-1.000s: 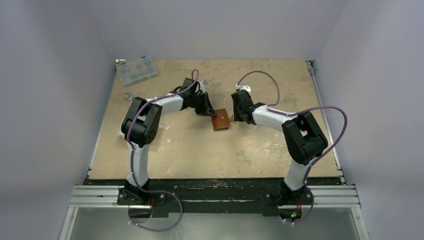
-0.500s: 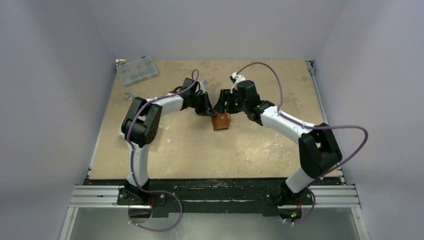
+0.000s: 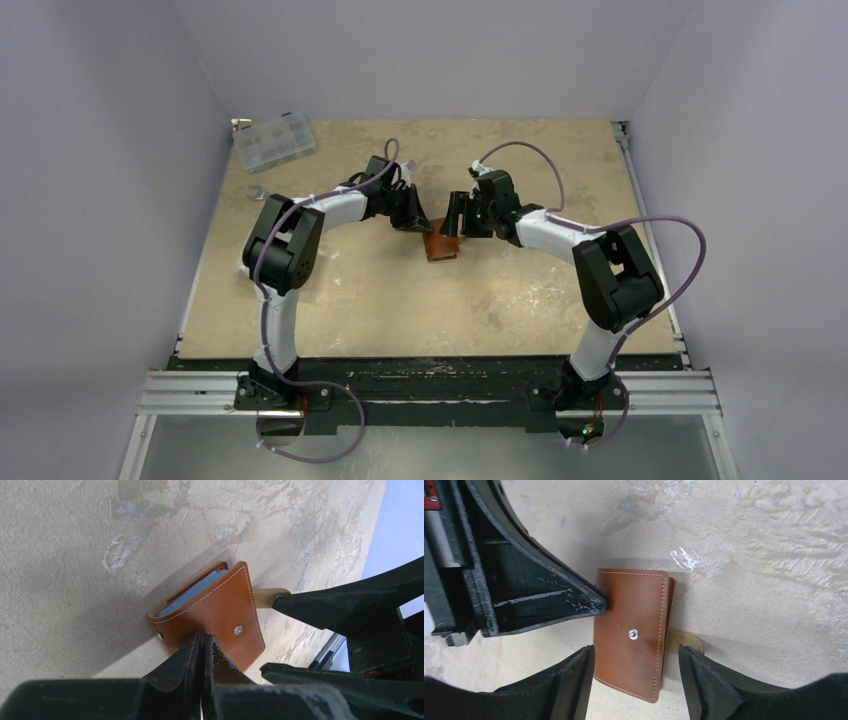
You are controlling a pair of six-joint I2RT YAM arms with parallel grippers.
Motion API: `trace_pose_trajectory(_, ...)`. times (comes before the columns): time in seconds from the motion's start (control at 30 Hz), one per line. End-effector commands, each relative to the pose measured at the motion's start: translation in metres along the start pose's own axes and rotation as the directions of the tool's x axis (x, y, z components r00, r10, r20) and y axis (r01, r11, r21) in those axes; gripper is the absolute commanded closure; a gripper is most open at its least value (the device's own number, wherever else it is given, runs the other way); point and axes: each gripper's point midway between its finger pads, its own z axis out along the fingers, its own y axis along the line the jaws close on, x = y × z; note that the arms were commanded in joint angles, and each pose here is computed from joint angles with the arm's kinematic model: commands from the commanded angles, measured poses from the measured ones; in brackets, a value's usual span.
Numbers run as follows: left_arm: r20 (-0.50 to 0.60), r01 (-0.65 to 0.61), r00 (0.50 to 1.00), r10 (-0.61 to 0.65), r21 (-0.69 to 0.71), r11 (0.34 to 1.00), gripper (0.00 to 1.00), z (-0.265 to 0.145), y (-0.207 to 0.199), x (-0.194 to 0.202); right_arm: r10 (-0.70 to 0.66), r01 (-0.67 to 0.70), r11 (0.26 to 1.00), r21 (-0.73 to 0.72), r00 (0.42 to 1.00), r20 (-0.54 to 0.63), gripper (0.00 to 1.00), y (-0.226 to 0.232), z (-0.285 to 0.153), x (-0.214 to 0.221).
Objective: Put the credit cards into the card holder
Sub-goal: Open the card holder at the center of the board.
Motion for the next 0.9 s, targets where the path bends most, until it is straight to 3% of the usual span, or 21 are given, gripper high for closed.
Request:
trace_pose_trajectory(0.0, -0.021, -0.025, 1.0, 0.023, -0.085, 0.996, 1.0, 0.003, 0.016, 0.011, -0.032, 0.032, 0.997, 0.069, 0.999, 0.001, 0.3, -0.014, 0.003, 0.001)
trace_pose_trajectory(0.27, -0.016, -0.029, 0.999, 0.028, -0.089, 0.996, 1.0, 0.002, 0.015, 0.009, 0.042, -0.045, 0.995, -0.092, 0.999, -0.029, 0.31, 0.012, 0.01, 0.008)
trace_pose_trajectory(0.5, 0.043, -0.06, 0.997, 0.063, -0.056, 0.997, 0.99, -0.012, -0.002, -0.004, 0.095, -0.104, 0.967, -0.234, 0.994, -0.051, 0.38, 0.033, 0.009, 0.006)
trace_pose_trajectory(0.87, 0.254, -0.138, 0.954, 0.159, -0.101, 0.985, 0.64, -0.107, -0.036, -0.063, 0.079, -0.089, 0.949, -0.301, 0.996, -0.046, 0.41, 0.049, 0.005, -0.003)
